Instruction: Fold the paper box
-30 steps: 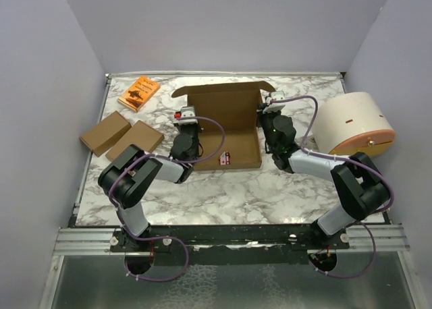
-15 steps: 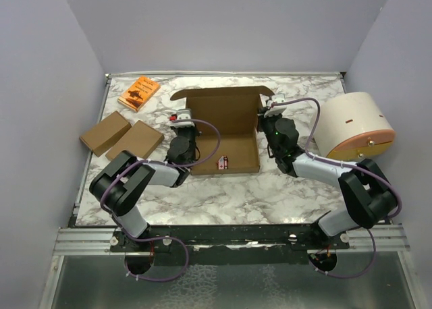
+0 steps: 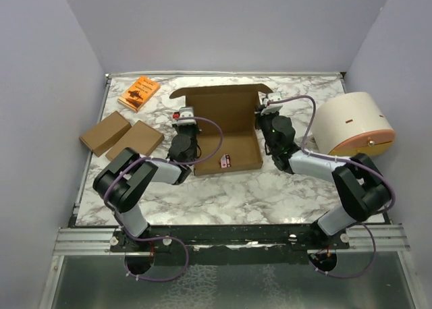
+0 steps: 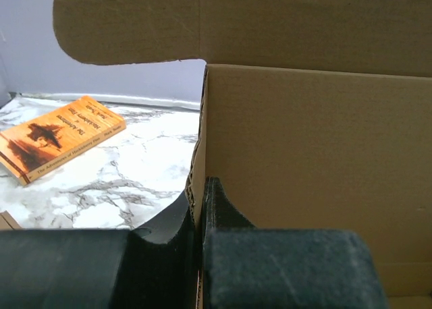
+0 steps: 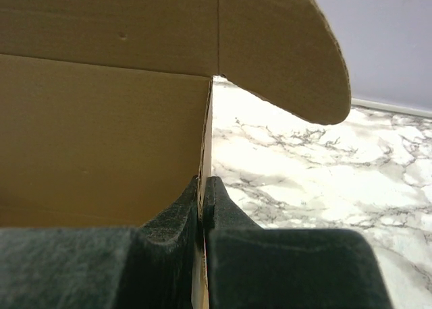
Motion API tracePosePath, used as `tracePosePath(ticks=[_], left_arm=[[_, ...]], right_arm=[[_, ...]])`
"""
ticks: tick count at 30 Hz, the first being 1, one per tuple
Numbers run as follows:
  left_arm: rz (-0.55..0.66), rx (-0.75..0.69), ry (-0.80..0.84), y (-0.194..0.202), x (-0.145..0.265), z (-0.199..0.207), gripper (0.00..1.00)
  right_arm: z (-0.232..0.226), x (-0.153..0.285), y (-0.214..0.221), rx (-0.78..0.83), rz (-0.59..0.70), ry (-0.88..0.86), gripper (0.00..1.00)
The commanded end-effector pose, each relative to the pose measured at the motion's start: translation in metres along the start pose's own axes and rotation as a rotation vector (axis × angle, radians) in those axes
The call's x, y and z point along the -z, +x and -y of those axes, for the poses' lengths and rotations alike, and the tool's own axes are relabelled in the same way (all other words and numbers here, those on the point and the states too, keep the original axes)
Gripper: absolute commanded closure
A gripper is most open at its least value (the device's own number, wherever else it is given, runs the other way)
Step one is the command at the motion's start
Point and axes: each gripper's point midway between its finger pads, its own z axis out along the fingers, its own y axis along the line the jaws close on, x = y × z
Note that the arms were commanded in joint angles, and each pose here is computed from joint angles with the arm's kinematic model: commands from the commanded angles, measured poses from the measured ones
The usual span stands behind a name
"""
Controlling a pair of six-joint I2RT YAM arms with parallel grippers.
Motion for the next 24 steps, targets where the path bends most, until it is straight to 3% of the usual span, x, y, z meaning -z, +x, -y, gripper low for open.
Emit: tracePosePath(ticks=[1, 9, 16, 18, 24], left_arm=[[-0.003, -0.048, 0.086, 0.007, -0.021, 0.027, 1.0], [0.051, -0.051, 0.108, -0.001, -0.079, 0.033, 1.0], [0.082, -0.046, 0.129, -0.001, -0.09, 0.031, 1.0], [0.082, -0.037, 0.138, 0.001, -0.086, 0.029, 1.0], [0.063, -0.028, 0.154, 0.013, -0.071, 0.023, 1.0]], right_arm=[[-0.029, -0.022, -0.03, 0.001, 0.143, -0.078, 0.99], [-0.031, -0.045, -0.059, 0.108, 0.336, -0.045, 0.99], [-0.024, -0.051, -0.047, 0.04, 0.354, 0.017, 0.86], [-0.024, -0.045, -0.042, 0.034, 0.375, 0.008, 0.86], [-0.039, -0.043, -0.015, -0.029, 0.263, -0.077, 0.87]])
